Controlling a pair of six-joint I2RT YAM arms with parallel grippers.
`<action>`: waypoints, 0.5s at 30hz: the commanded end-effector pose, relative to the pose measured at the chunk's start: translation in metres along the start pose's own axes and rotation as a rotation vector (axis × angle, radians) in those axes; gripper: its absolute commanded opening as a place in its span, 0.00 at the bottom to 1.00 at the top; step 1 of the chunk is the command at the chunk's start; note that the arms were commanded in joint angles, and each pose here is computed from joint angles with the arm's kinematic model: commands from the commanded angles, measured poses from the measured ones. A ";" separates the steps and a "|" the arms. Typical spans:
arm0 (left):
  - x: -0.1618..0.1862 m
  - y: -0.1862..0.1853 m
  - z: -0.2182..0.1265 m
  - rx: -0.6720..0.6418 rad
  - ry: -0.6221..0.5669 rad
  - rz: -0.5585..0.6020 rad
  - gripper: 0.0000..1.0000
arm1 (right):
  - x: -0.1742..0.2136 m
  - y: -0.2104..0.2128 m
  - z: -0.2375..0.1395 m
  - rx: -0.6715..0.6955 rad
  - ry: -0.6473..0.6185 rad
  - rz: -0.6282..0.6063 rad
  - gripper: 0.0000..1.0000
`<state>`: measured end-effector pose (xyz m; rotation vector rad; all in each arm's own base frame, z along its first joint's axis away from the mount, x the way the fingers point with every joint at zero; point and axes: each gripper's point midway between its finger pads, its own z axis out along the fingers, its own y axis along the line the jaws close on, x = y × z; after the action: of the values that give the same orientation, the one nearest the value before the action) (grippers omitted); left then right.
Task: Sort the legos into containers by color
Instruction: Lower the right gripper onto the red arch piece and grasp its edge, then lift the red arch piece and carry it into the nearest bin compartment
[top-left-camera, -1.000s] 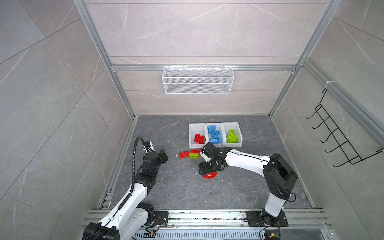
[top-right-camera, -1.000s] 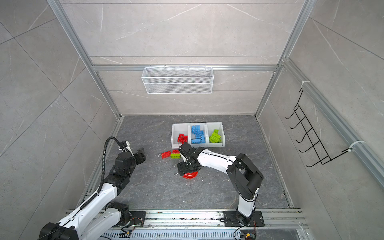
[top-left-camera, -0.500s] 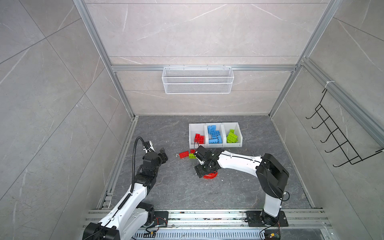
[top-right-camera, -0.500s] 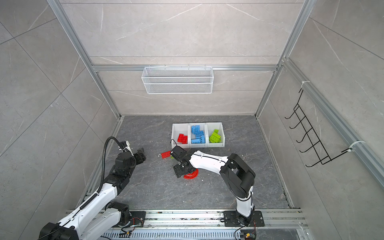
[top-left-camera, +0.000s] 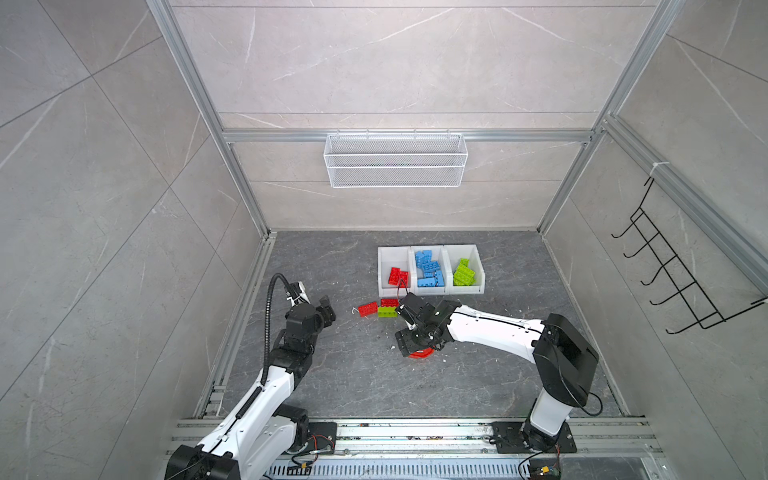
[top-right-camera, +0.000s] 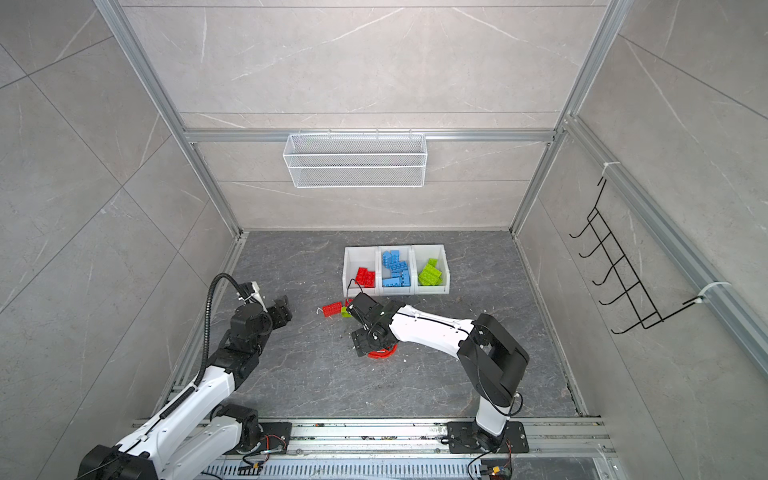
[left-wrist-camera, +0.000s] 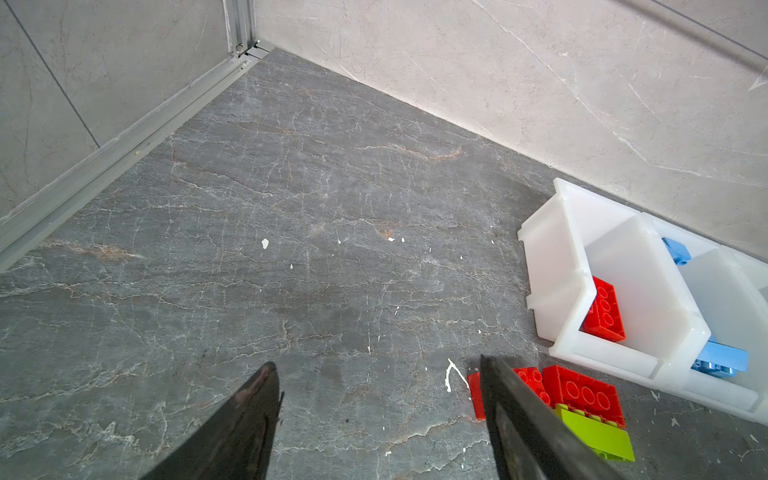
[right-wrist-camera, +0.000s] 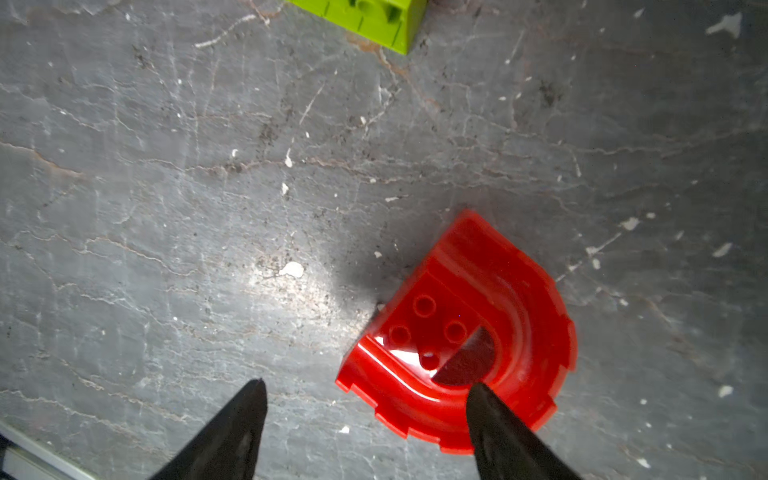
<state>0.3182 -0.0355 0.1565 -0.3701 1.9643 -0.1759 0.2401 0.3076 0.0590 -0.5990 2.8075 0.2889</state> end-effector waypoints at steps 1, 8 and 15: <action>-0.009 0.000 -0.001 -0.002 -0.031 -0.024 0.78 | 0.004 -0.004 0.012 0.024 0.012 0.025 0.79; -0.010 0.001 -0.002 -0.004 -0.035 -0.026 0.78 | 0.002 0.000 0.024 0.013 0.027 0.016 0.79; -0.011 0.001 -0.003 -0.004 -0.037 -0.026 0.78 | -0.003 -0.005 0.035 0.052 0.048 0.009 0.79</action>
<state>0.3182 -0.0351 0.1563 -0.3742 1.9643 -0.1769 0.2448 0.3115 0.0280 -0.5908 2.8551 0.2381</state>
